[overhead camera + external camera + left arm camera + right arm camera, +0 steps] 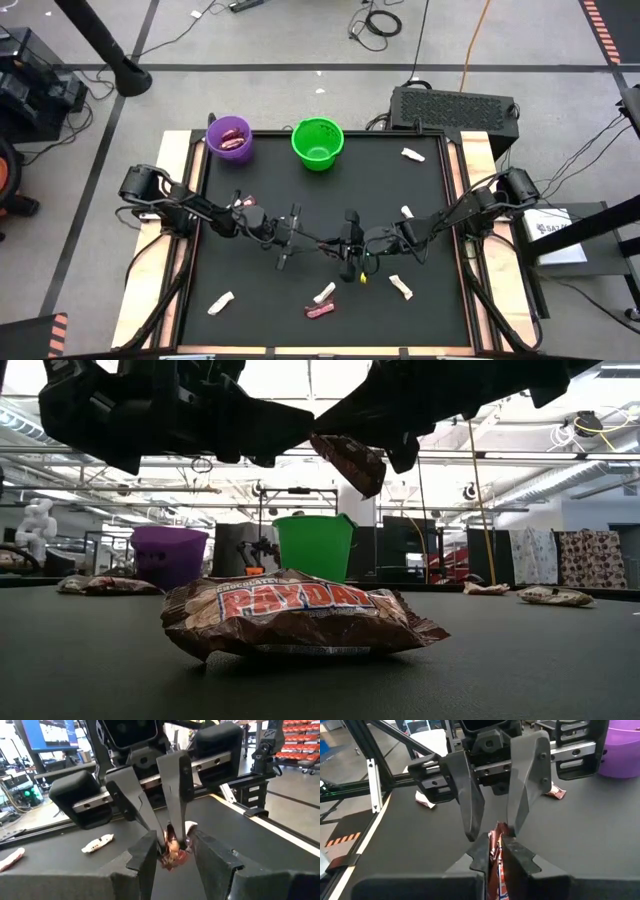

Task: Sort candy by brand, put in halloween buckets
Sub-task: Put the brown chocolate bar into the purple bucket

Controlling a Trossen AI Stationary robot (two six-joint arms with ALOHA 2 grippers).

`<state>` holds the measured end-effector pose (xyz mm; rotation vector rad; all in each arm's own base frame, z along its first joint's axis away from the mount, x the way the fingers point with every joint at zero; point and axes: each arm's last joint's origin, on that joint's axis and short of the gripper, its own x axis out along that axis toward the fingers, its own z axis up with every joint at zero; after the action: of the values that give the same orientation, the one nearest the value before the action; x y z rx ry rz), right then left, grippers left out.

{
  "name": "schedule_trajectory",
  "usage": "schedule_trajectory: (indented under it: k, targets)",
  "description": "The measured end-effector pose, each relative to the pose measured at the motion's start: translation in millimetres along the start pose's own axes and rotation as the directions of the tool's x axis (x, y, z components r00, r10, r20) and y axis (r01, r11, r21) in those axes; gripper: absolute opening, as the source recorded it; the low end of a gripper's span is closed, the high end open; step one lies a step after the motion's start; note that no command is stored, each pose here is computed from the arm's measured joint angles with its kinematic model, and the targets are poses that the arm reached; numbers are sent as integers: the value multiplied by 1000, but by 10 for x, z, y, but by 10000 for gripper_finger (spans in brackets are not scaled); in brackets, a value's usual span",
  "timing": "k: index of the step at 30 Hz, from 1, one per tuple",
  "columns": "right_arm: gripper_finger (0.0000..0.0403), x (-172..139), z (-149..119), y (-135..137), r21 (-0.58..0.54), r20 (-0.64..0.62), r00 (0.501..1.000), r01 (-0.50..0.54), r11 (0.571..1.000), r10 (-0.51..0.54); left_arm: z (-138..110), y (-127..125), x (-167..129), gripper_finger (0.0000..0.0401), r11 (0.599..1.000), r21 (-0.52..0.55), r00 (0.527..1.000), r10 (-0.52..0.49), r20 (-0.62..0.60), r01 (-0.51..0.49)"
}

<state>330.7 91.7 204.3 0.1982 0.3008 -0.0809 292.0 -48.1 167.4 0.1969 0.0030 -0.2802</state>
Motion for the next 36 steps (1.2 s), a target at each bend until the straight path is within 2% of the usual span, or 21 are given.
schedule_trajectory:
  k: [8,12,18,27,30,36]
  targets:
    - [32,0,0,0,0,0,1000,0,1000,0,-17,-1,1,121,1000,-3,1000,2,-19,-2]
    - [32,0,0,0,-5,0,1000,0,1000,0,-18,0,0,85,1000,-2,1000,5,-20,-5]
    - [32,-1,-6,1,-12,-5,1000,-1,1000,1,-21,0,0,10,1000,13,1000,5,-23,-5]
    - [34,7,-1,-26,-86,-5,1000,7,996,-8,-23,3,-1,2,1000,23,1000,12,-25,-12]
    - [53,13,5,-44,-98,-4,1000,11,995,-11,-22,8,-2,2,1000,23,999,20,-26,-20]
    - [129,23,20,-79,-117,2,1000,25,993,-25,28,79,-46,1,998,23,997,62,-55,-61]
